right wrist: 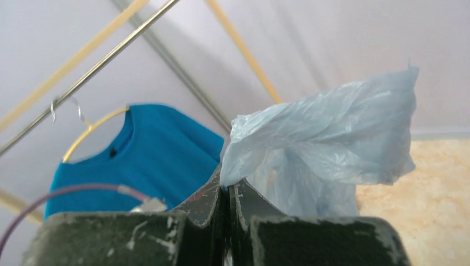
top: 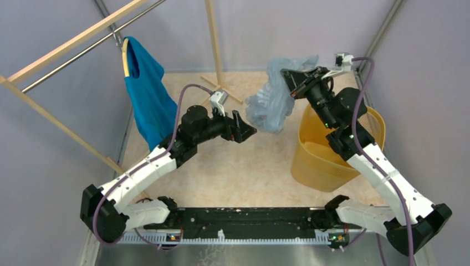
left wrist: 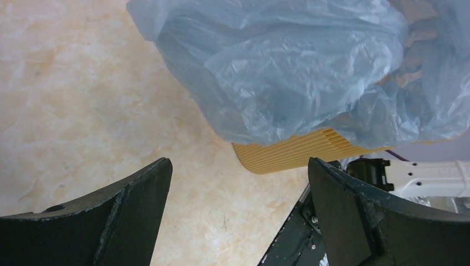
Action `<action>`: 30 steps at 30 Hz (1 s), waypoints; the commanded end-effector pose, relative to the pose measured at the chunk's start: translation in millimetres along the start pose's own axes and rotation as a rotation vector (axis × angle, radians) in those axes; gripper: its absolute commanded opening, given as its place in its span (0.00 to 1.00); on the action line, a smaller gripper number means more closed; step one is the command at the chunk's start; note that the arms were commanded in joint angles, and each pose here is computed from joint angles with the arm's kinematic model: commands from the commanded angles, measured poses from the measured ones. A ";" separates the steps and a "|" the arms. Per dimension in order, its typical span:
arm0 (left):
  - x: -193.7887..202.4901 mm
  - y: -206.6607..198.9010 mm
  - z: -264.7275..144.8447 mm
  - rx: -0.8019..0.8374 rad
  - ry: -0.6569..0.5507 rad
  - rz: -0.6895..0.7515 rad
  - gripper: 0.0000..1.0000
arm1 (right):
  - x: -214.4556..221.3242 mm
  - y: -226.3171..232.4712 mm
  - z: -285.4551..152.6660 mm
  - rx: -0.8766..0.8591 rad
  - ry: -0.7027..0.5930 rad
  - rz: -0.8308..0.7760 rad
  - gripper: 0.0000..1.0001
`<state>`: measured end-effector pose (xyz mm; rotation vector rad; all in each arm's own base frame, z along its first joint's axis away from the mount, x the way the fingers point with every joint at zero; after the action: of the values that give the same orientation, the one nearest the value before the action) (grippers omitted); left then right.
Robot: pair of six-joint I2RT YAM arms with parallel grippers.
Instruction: Put the trash bags into the trash bin
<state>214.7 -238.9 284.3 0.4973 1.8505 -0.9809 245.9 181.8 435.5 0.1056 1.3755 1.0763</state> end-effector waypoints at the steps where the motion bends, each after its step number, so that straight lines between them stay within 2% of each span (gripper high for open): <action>1: -23.9 -19.7 -4.3 0.150 -0.110 0.037 0.99 | -38.6 6.8 5.3 0.162 -0.183 0.184 0.00; 6: -47.5 -26.0 -17.0 0.134 -0.196 0.116 0.99 | -26.8 -1.2 26.1 0.387 -0.117 0.201 0.00; 11: -76.1 -18.7 -27.1 -0.046 -0.254 0.128 0.99 | 2.4 7.6 44.1 0.453 -0.038 0.053 0.00; 15: -83.3 -17.4 -21.8 -0.064 -0.240 0.125 0.99 | 21.7 12.6 50.4 0.518 -0.019 -0.011 0.00; 21: -82.5 -27.7 -1.4 0.083 -0.208 0.102 0.99 | 42.4 19.6 56.1 0.530 0.013 -0.008 0.00; 27: -69.7 -27.7 22.1 0.171 -0.124 0.074 0.99 | 55.9 24.9 59.4 0.515 0.042 0.034 0.00; 30: -59.1 -15.5 32.8 0.098 -0.078 0.031 0.99 | 59.7 26.2 59.1 0.517 0.048 0.054 0.00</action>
<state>244.4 -264.6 321.1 0.5574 1.7611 -1.0267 273.4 261.6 405.2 0.4523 1.7242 0.6864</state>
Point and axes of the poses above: each gripper's point midway between its finger pads, its own z axis out along the fingers, its own y axis along the line the jaws close on, x = y × z, the point moved 7 cm from there along -z, back along the fingers, and after that the axes turned 9 degrees about z, right-handed, at the moved point
